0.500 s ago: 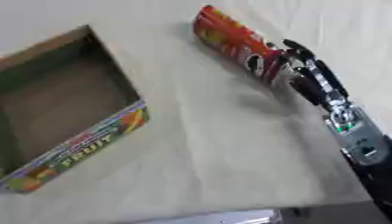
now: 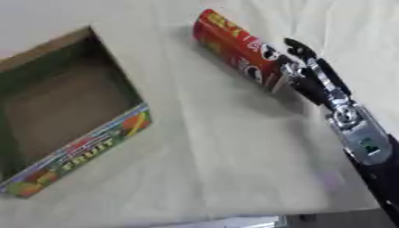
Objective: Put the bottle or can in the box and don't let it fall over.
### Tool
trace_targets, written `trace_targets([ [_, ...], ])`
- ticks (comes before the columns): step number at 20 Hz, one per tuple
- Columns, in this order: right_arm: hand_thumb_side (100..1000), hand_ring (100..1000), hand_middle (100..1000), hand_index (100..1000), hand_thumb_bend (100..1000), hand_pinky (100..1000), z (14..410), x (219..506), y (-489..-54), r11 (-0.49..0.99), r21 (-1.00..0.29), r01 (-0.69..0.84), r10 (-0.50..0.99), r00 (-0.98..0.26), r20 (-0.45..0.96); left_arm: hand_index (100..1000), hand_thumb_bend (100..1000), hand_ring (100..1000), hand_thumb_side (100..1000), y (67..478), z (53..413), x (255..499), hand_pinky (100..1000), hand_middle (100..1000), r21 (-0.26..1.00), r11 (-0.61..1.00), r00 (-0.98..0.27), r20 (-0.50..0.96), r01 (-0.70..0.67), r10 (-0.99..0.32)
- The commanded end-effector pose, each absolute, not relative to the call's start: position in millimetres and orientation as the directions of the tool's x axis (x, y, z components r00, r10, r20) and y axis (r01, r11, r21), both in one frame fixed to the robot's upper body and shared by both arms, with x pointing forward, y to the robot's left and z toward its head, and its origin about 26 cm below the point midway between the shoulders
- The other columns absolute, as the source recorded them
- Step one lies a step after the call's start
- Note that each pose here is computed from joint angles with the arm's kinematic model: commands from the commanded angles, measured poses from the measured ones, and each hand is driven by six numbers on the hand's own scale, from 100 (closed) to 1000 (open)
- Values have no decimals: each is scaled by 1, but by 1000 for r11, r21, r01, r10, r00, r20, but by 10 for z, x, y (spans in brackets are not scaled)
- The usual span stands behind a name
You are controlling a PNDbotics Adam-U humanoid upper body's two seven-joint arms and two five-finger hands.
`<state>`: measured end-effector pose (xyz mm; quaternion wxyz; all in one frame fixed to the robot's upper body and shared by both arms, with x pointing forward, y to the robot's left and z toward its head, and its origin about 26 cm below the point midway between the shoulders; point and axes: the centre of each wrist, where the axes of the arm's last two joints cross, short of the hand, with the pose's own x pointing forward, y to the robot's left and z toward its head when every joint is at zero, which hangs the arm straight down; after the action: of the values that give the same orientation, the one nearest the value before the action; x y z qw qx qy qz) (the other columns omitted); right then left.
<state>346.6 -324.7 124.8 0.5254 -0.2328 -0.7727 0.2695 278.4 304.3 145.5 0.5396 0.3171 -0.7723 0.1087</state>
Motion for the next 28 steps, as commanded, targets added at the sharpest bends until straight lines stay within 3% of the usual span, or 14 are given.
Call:
trace_targets([
  [1,850,1000,1000,1000,100,551,1281,3471,-3255,731,-680,64,656,-344,672,697,272,801,628,3058,1529,2778,421,891,173,776,-239,891,-606,-386],
  [15,924,1000,1000,1000,100,598,1276,3431,-3228,744,-667,-17,623,-342,704,697,265,801,633,3056,1528,2777,423,892,174,778,-241,890,-604,-386],
  [28,855,1000,1000,1000,100,635,1393,3361,-3226,763,-637,108,628,-357,692,698,260,802,637,3055,1528,2776,425,893,173,779,-243,890,-603,-386],
])
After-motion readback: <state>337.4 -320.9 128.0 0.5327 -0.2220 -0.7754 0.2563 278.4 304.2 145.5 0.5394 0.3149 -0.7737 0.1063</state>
